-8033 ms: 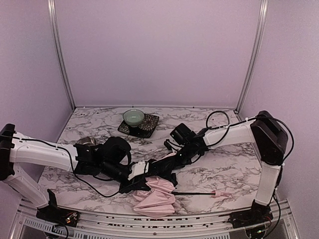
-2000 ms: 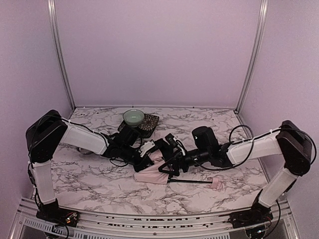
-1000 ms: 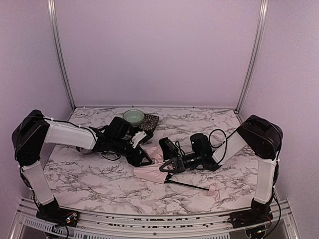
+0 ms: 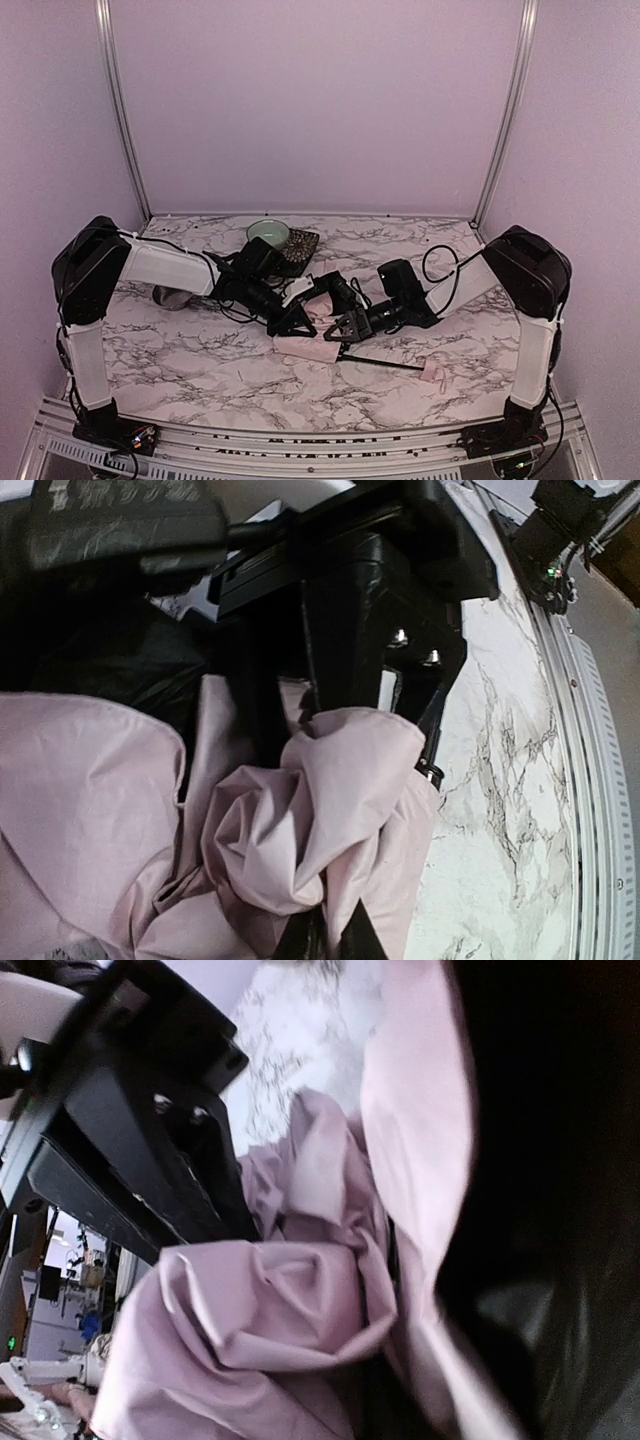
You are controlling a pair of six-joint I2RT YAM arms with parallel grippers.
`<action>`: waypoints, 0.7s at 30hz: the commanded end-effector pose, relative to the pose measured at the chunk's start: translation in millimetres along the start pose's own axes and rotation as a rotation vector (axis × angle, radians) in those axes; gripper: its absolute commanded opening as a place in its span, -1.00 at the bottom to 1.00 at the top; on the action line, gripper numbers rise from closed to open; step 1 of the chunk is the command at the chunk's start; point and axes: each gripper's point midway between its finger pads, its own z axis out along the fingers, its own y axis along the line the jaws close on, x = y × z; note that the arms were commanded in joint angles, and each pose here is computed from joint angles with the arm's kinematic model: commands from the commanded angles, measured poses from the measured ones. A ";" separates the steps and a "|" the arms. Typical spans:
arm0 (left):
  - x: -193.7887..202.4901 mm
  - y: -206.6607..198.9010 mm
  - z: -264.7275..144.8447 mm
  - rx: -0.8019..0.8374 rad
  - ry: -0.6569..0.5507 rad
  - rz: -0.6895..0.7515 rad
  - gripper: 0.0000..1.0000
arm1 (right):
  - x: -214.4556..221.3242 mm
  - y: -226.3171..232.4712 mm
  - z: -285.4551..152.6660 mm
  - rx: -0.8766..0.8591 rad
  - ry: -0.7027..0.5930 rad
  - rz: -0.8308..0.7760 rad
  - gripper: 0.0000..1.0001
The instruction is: Put away the umbrella
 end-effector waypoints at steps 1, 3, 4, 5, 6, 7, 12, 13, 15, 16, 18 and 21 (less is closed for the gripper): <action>21.8 -5.9 3.1 0.031 0.071 -0.047 -0.97 | -12.8 -2.9 -20.8 0.199 0.075 -0.014 -0.27; 24.5 -5.6 1.5 0.019 0.079 -0.044 -1.00 | -38.5 9.6 -34.8 0.243 0.035 -0.065 -0.16; 25.2 -5.6 1.4 0.018 0.081 -0.044 -1.00 | -48.5 15.1 -41.1 0.248 0.014 -0.074 -0.13; 26.0 -5.7 1.7 0.019 0.084 -0.049 -1.00 | -56.5 19.1 -46.3 0.253 -0.003 -0.075 -0.09; 26.4 -5.3 2.1 0.018 0.085 -0.054 -1.00 | -63.1 20.1 -50.0 0.266 -0.016 -0.075 -0.05; 27.0 -5.5 2.6 0.020 0.087 -0.059 -1.00 | -69.9 16.5 -53.1 0.303 -0.029 -0.070 -0.03; 28.5 -6.0 4.3 0.028 0.089 -0.073 -1.00 | -87.5 -15.6 -47.7 0.412 -0.040 0.004 -0.02; 28.5 -6.2 4.2 0.026 0.090 -0.074 -1.00 | -92.4 -20.2 -44.3 0.417 -0.052 0.012 -0.02; 27.8 -6.7 3.7 0.028 0.087 -0.072 -1.00 | -105.0 -25.5 -36.8 0.407 -0.085 0.005 -0.01; 27.9 -6.5 3.9 0.027 0.088 -0.075 -1.00 | -111.2 -25.6 -32.1 0.396 -0.096 -0.005 -0.02; 28.3 -5.7 4.4 0.025 0.090 -0.079 -1.00 | -121.1 -22.2 -22.3 0.360 -0.105 -0.023 -0.03; 28.7 -6.8 5.3 0.034 0.089 -0.087 -1.00 | -123.2 -22.0 -10.1 0.340 -0.094 -0.029 -0.55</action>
